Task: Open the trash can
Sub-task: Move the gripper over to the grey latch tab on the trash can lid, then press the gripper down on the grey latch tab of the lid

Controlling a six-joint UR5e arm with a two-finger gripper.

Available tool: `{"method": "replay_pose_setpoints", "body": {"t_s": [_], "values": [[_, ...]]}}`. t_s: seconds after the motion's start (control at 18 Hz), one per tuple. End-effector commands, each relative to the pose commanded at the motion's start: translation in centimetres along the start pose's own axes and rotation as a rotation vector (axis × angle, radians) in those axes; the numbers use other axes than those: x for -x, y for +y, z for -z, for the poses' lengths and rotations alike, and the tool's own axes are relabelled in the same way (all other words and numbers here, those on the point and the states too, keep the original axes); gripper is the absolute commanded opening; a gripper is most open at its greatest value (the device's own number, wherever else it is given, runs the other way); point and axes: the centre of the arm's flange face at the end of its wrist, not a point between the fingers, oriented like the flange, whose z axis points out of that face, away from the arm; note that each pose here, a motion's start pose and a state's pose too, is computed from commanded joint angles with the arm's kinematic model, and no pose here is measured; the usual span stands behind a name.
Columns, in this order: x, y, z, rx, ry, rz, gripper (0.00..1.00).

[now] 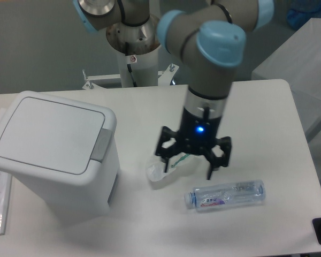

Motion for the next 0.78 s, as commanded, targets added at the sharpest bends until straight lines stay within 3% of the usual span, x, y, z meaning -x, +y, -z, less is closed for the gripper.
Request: {"method": "replay_pose_setpoints", "body": {"t_s": [0.28, 0.78], "values": [[-3.8, 0.4, 1.7, -0.028, 0.044, 0.013, 1.0], [-4.6, 2.2, -0.9, 0.026, 0.064, 0.028, 1.0]]}}
